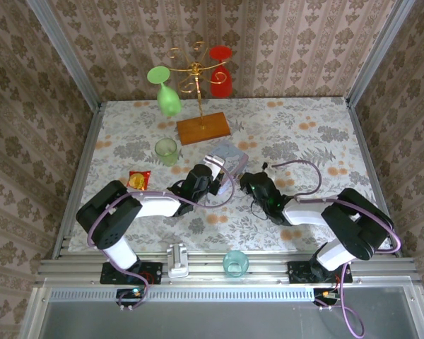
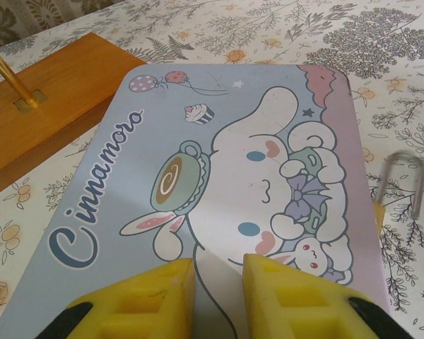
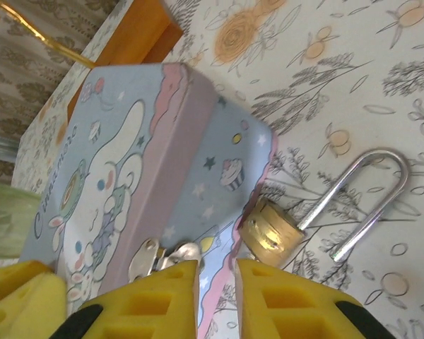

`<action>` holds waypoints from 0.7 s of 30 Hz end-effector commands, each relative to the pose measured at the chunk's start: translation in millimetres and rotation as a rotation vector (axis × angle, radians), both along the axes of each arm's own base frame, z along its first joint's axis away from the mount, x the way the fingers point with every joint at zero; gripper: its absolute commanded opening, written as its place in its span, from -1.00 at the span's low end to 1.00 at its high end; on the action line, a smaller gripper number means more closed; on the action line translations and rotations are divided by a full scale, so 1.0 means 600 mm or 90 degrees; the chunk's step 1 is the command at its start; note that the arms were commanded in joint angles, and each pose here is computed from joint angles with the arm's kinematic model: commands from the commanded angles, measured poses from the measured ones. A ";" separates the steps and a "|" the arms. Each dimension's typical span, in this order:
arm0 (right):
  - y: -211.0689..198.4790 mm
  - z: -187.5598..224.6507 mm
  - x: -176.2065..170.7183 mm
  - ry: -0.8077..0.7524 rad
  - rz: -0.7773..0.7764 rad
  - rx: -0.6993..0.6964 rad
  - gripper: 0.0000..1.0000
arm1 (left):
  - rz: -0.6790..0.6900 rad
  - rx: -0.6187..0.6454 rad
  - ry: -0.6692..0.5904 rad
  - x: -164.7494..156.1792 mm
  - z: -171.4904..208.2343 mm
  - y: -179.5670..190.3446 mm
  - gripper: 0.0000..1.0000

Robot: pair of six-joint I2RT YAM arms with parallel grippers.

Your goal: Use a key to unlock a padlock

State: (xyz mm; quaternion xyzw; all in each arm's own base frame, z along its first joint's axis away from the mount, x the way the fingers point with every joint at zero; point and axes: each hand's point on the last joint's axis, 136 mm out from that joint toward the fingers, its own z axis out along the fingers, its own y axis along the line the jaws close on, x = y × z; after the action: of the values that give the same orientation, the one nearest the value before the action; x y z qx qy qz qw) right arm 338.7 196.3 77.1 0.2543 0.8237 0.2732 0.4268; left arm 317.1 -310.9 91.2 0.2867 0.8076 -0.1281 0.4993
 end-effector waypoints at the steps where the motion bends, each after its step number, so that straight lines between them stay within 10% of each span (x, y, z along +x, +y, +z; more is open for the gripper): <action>1: -0.012 -0.011 0.001 0.010 -0.002 -0.010 -0.58 | -0.029 0.230 0.184 -0.089 -0.173 0.099 -0.51; 14: -0.053 -0.033 -0.025 0.183 0.171 -0.175 -0.24 | 0.063 0.146 0.133 -0.047 -0.019 0.093 0.00; 21: -0.022 -0.019 -0.003 0.197 0.205 -0.167 -0.07 | 0.086 0.122 0.152 -0.063 0.048 0.092 1.00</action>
State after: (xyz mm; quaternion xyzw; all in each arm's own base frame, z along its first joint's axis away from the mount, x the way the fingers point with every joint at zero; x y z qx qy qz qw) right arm 339.8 176.7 70.6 0.1288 0.9202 0.2000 0.3107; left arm 294.1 -268.2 123.1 0.2691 0.8664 -0.0708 0.4147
